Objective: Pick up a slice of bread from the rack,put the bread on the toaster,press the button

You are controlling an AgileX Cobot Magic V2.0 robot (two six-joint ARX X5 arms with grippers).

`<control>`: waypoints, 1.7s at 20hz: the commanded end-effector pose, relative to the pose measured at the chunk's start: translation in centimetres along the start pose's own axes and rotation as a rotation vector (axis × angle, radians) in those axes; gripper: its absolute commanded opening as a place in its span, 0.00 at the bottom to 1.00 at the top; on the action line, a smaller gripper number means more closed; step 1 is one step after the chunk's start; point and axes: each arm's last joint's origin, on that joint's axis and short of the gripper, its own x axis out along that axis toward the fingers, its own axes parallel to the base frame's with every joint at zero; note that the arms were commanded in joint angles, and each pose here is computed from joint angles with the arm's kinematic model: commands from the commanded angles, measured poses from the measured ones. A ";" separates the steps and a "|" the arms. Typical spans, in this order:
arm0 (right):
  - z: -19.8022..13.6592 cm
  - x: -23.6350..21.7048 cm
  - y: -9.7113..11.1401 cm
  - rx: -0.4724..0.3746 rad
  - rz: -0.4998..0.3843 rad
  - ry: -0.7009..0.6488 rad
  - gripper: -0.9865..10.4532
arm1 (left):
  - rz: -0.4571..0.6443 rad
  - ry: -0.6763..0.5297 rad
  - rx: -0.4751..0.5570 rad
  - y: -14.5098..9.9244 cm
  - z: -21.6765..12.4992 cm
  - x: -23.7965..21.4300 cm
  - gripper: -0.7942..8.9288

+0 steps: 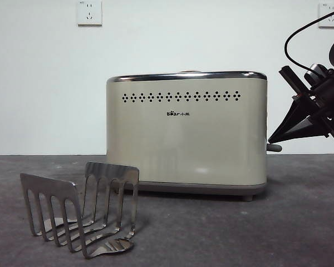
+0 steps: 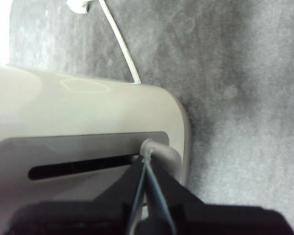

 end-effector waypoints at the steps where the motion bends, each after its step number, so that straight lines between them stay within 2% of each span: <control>1: -2.1 1.8 -2.6 0.091 -0.129 0.102 0.08 | 0.001 0.003 0.010 0.1 -0.1 0.1 0.10; 10: -1.2 1.5 -1.9 0.062 -0.093 0.070 0.08 | 0.001 0.003 0.010 0.1 -0.1 0.1 0.10; 15: 0.1 0.4 -0.3 0.019 -0.071 0.025 0.08 | 0.001 0.003 0.010 0.1 -0.1 0.1 0.10; 27: 1.6 -5.1 5.8 -0.116 0.005 -0.106 0.08 | 0.001 0.003 0.014 0.1 -0.1 0.1 0.10; 31: 0.8 -8.5 8.8 -0.197 0.029 -0.178 0.08 | 0.001 0.003 0.014 0.1 -0.1 0.1 0.10; 34: -1.0 -11.6 11.3 -0.261 0.041 -0.236 0.08 | 0.001 0.003 0.014 0.1 -0.1 0.1 0.10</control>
